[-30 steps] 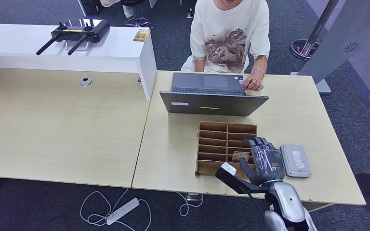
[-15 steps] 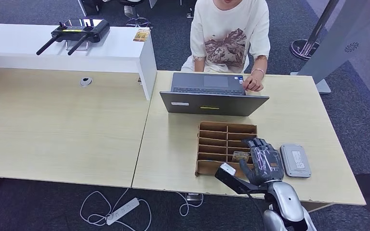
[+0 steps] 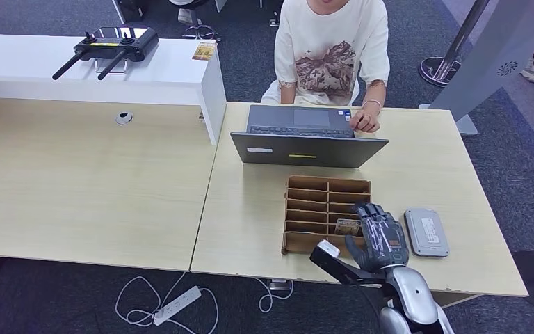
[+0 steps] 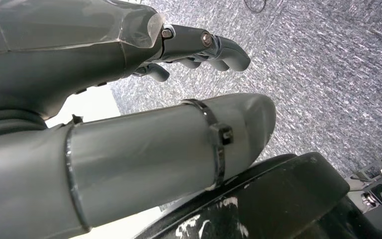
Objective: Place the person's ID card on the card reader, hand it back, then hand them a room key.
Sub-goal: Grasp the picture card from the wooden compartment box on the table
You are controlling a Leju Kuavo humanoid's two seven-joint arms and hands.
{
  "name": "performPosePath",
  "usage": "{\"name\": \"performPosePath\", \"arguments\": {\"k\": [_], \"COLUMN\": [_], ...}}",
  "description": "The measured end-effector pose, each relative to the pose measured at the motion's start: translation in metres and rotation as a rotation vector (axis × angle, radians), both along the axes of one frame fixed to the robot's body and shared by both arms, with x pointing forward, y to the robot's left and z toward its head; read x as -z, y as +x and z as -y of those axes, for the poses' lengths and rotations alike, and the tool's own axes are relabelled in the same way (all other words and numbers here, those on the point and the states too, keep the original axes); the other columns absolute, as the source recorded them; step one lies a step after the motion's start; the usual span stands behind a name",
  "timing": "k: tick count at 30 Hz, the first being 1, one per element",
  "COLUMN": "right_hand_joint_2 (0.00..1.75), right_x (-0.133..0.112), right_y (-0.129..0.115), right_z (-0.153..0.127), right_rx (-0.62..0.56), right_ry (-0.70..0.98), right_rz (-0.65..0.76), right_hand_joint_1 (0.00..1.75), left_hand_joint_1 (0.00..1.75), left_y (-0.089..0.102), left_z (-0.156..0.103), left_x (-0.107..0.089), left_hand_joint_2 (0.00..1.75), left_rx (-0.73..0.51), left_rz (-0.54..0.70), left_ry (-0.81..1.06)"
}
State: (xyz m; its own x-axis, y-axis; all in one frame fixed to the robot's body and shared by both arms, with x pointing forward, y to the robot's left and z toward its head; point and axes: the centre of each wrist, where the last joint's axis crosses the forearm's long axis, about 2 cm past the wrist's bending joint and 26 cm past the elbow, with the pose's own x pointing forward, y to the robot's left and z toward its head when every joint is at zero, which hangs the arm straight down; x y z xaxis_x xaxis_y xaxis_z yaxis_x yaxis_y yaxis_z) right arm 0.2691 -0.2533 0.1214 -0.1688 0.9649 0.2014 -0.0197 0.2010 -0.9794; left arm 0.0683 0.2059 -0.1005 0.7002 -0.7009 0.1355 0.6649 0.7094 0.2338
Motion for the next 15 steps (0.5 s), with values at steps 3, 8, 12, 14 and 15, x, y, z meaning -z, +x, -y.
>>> {"name": "performPosePath", "arguments": {"k": [3, 8, 12, 14, 15], "right_hand_joint_2": [1.75, 1.75, 1.75, 1.75, 1.75], "right_x": [0.0013, 0.0030, 0.0040, 0.0047, 0.0050], "right_y": [-0.0014, -0.0030, -0.0034, -0.0035, -0.0035], "right_z": [0.0000, 0.0000, 0.0002, 0.0003, 0.0004], "right_rx": [0.001, 0.001, 0.002, 0.002, 0.002], "right_ry": [-0.002, -0.003, -0.005, -0.006, -0.006], "right_rz": [-0.004, -0.010, -0.014, -0.017, -0.018], "right_hand_joint_1": [0.71, 0.73, 0.69, 0.69, 0.70], "left_hand_joint_1": [0.00, 0.00, 0.00, 0.00, 0.00], "left_y": [0.0000, 0.0002, 0.0003, 0.0004, 0.0004], "left_z": [0.0000, 0.0001, 0.0002, 0.0003, 0.0003], "left_x": [0.0000, 0.0000, -0.0001, -0.0001, -0.0001], "left_hand_joint_2": [0.00, 0.00, 0.00, 0.00, 0.00], "left_rx": [0.001, 0.002, 0.002, 0.002, 0.002], "left_rz": [-0.001, -0.004, -0.007, -0.009, -0.009], "left_ry": [-0.001, -0.004, -0.002, -0.002, -0.002]}}
